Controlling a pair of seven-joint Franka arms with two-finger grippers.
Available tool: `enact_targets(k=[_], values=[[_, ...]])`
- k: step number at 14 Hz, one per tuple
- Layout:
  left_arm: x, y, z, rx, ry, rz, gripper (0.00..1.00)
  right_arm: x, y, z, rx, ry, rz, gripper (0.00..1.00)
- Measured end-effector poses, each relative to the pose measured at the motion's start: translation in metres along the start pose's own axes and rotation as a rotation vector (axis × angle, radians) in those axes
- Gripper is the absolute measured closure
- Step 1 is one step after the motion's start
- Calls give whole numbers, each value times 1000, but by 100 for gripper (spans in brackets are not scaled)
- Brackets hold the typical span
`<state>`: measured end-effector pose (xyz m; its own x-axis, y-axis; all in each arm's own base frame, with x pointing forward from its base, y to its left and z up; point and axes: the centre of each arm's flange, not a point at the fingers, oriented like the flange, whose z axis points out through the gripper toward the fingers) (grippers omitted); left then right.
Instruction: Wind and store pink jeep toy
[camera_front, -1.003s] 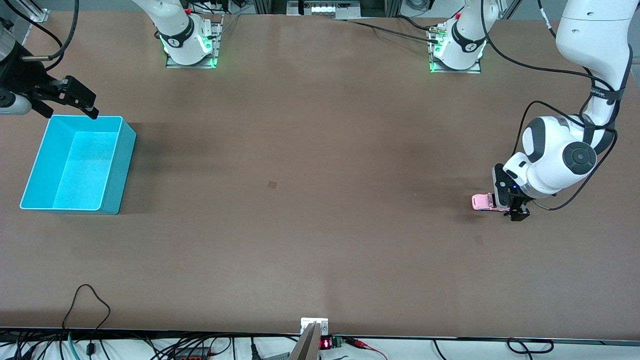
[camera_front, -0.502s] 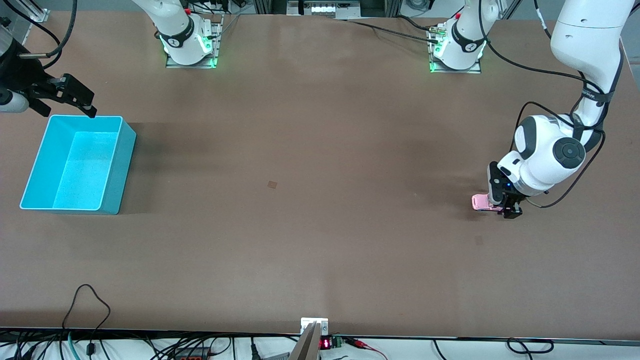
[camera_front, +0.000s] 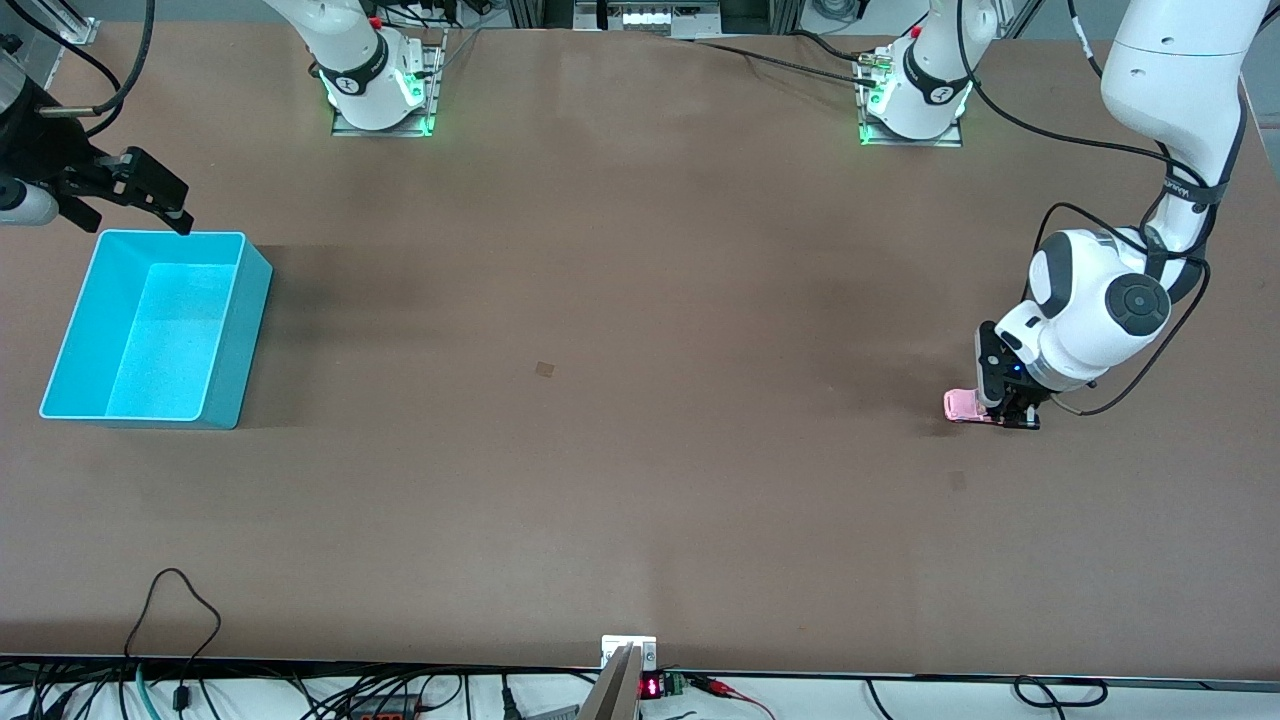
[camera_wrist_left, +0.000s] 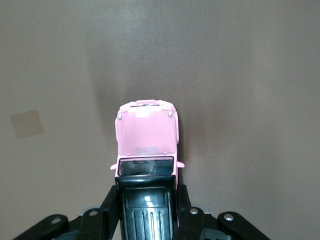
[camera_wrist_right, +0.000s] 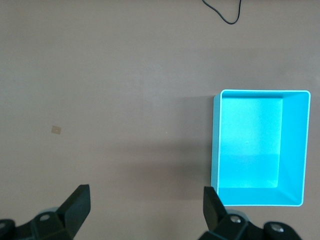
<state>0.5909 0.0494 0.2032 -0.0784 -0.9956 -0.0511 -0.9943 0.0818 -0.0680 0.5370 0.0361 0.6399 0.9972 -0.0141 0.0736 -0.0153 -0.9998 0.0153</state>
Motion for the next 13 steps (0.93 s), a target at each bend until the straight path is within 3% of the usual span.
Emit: enact_targets(k=[6, 13], values=[[-9, -1, 1, -29, 1, -14, 51, 0, 0, 0, -1, -2, 0, 0], [-100, -4, 5, -101, 4, -61, 51, -3, 0, -4, -2, -5, -1, 0]])
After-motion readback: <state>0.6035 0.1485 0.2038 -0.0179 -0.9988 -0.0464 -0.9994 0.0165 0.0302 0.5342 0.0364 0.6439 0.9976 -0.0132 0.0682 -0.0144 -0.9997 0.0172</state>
